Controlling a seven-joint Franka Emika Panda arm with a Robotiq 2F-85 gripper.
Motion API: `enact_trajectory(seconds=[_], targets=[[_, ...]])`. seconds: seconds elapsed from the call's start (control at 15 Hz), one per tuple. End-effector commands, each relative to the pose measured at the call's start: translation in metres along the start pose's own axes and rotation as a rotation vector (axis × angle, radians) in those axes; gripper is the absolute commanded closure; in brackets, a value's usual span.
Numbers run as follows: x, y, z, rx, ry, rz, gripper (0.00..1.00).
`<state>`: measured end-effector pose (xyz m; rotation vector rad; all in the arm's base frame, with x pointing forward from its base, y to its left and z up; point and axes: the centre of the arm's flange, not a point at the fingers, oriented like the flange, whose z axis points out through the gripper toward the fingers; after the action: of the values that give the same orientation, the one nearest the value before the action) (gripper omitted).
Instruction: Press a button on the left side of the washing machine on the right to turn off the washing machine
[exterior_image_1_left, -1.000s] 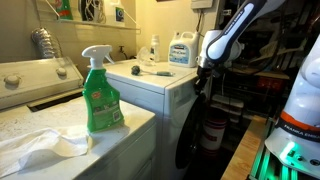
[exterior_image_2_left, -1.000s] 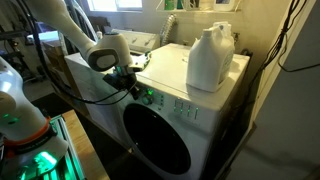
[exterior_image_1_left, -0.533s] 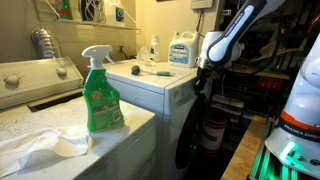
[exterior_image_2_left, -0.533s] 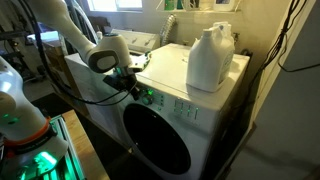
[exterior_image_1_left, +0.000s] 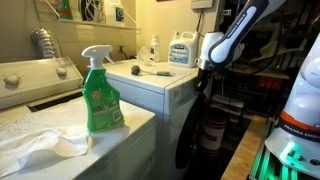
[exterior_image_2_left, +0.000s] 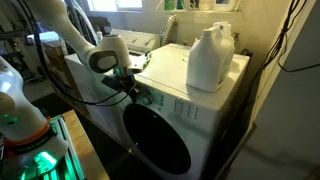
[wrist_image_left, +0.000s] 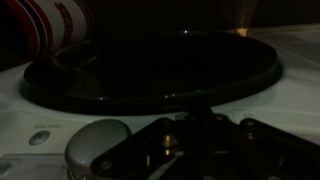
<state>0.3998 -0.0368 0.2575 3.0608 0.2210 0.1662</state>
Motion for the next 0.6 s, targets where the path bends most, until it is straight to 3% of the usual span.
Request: enact_trajectory(seconds=[0.0,0.27,0.33,0.47,0.53], targets=[[-0.029,-0.006,-0.017,0.045,-0.198,0.039,0.93],[-0.064,-0.006,-0.067,0.140,-0.335,0.060,0.91],[-0.072,-0.007,-0.085,0.170,-0.359,0.058,0.66],[-0.080,-0.007,-0.116,0.226,-0.400,0.057,0.60],[-0.085,-0.007,-0.133,0.236,-0.416,0.083,0.52]])
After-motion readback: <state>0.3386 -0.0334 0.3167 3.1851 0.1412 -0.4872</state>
